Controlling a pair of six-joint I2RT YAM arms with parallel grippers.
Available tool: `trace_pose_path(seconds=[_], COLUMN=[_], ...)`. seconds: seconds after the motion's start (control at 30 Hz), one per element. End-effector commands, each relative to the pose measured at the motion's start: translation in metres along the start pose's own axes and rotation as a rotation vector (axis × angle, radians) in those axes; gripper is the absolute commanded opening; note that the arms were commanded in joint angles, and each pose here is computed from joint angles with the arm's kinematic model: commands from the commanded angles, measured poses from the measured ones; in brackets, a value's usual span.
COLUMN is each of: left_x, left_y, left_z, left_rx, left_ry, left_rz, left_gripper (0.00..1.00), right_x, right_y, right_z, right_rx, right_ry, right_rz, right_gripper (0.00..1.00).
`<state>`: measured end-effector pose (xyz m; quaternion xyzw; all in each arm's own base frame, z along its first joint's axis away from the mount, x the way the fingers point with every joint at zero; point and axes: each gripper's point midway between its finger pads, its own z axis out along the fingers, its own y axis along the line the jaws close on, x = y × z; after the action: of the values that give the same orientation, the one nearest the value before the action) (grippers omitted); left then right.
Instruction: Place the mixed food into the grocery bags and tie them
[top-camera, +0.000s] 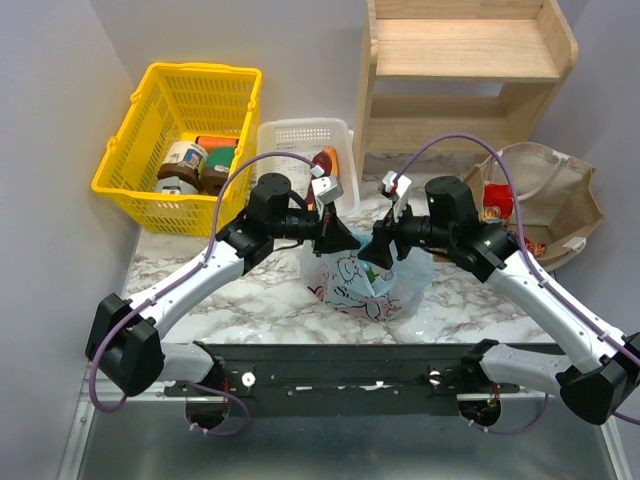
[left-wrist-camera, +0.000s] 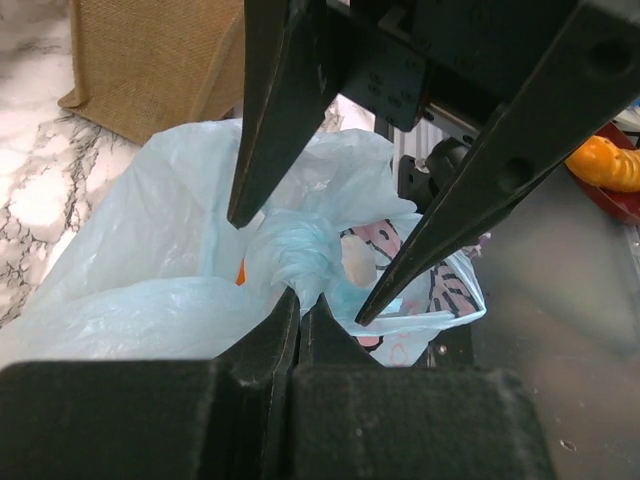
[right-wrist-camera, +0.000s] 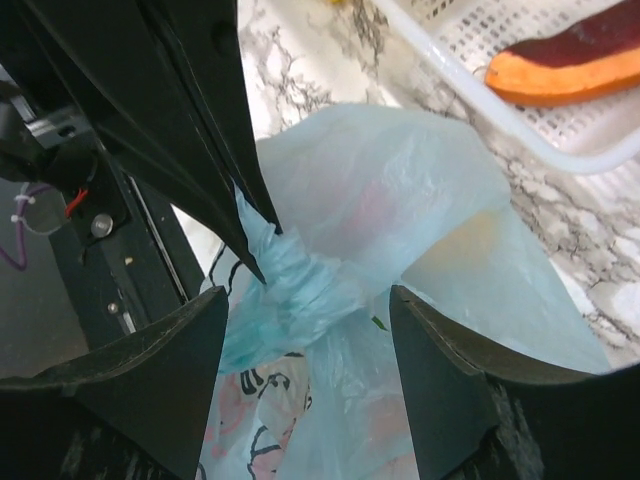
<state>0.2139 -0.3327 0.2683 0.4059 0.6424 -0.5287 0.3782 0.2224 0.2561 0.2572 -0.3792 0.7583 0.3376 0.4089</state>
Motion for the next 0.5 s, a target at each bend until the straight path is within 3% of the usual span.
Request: trace_pose_path(seconds=[0.0, 0.17, 0.47], left_x=[-0.007, -0.008, -0.006], left_y=[0.003, 0.006, 0.008], left_z=[-0.003, -0.005, -0.002], left_rx=[-0.032, -0.06, -0.133], left_ry=[-0.033, -0.039, -0.077], left_rz=[0.053, 0.067, 0.098], left_gripper=[0.0, 0.0, 0.0], right_x=[0.02, 0.027, 0.026], right_y=[-0.01, -0.014, -0.018], right_z=[0.002, 0.002, 0.017], right_rx=[0.043, 0.062, 0.077], right_ry=[0.072, 0.123, 0.087], right_rz=[0.034, 0.042, 0.164], right_gripper=[0.75, 0.72, 0.65])
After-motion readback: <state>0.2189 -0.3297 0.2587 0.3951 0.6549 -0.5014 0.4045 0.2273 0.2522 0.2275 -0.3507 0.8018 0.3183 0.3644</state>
